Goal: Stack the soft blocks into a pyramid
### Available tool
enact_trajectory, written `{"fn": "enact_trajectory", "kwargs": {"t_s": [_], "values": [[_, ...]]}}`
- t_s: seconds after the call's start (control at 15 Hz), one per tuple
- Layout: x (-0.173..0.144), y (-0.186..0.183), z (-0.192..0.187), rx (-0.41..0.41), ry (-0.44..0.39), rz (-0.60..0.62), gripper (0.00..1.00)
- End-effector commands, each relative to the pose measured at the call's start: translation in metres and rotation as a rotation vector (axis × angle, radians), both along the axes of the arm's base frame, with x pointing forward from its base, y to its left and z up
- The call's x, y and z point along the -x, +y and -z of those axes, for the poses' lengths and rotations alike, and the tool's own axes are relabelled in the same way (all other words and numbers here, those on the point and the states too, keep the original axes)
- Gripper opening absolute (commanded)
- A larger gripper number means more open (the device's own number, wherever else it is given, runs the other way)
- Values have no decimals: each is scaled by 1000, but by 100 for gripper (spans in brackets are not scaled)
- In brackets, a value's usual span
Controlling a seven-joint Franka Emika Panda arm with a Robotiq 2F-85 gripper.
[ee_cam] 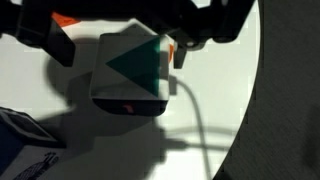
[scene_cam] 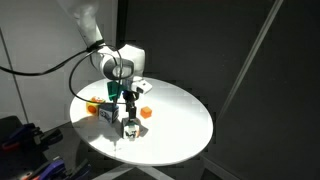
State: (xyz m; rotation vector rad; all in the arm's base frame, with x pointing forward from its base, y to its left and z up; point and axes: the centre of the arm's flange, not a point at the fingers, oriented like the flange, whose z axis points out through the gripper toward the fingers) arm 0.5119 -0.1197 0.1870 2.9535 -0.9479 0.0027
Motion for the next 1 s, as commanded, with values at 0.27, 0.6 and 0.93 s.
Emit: {"fn": "enact_trajectory", "kwargs": {"t_s": [0.27,0.6,0.93], "values": [[2,2,9,10,15,-32,100],[3,-1,19,16,31,-28,100],[1,-2,29,10,39,-33,100]]}}
